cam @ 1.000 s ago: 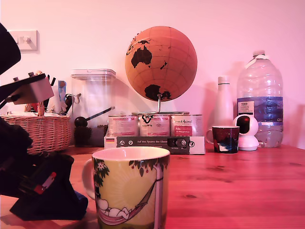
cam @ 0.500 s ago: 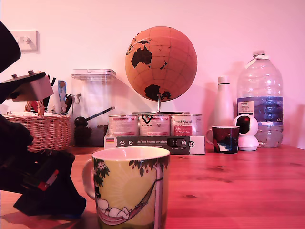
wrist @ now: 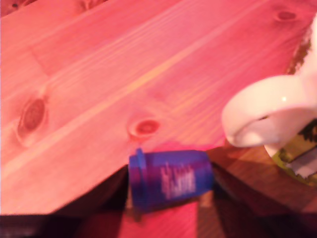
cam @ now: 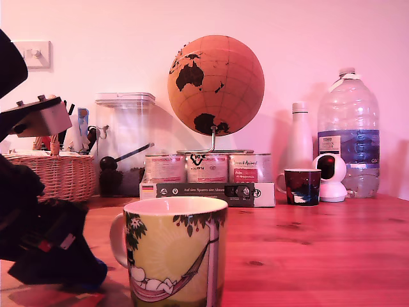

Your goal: Pick up the coffee capsules on the table and drop them inside the coffee cup

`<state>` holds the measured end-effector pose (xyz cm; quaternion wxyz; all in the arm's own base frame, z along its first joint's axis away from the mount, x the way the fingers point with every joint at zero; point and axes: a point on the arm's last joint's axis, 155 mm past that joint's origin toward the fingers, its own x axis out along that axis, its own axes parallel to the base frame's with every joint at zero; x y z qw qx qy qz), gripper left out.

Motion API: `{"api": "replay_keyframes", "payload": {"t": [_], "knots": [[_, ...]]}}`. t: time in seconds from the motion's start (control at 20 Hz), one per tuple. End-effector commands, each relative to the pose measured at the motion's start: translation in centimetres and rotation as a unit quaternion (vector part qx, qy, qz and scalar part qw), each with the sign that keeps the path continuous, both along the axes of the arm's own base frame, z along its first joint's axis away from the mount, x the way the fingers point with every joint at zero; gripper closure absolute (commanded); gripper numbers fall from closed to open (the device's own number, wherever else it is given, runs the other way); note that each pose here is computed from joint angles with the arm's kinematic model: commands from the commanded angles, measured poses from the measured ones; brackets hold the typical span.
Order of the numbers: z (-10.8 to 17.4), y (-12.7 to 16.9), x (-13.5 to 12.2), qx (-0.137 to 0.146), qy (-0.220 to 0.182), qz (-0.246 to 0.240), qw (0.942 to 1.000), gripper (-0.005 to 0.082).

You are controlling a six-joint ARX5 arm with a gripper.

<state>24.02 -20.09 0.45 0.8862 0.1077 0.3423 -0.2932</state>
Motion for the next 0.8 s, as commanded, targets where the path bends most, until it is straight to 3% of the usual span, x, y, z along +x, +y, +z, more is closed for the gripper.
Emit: {"api": "replay_keyframes", "payload": {"t": [0.0,0.35,0.55,0.75], "knots": [[-0.1,0.0,0.0,0.002,0.001,-0.003,1.0,0.052],[-0.5,0.3,-0.4,0.034,-0.005,-0.028,0.999,0.0521],[-1.2,1.4,-0.9,0.073,-0.001,-0.039,0.9965,0.0521],[-0.8,2.0,-1.4,0.076,0.006,-0.036,0.9964,0.0521]]}}
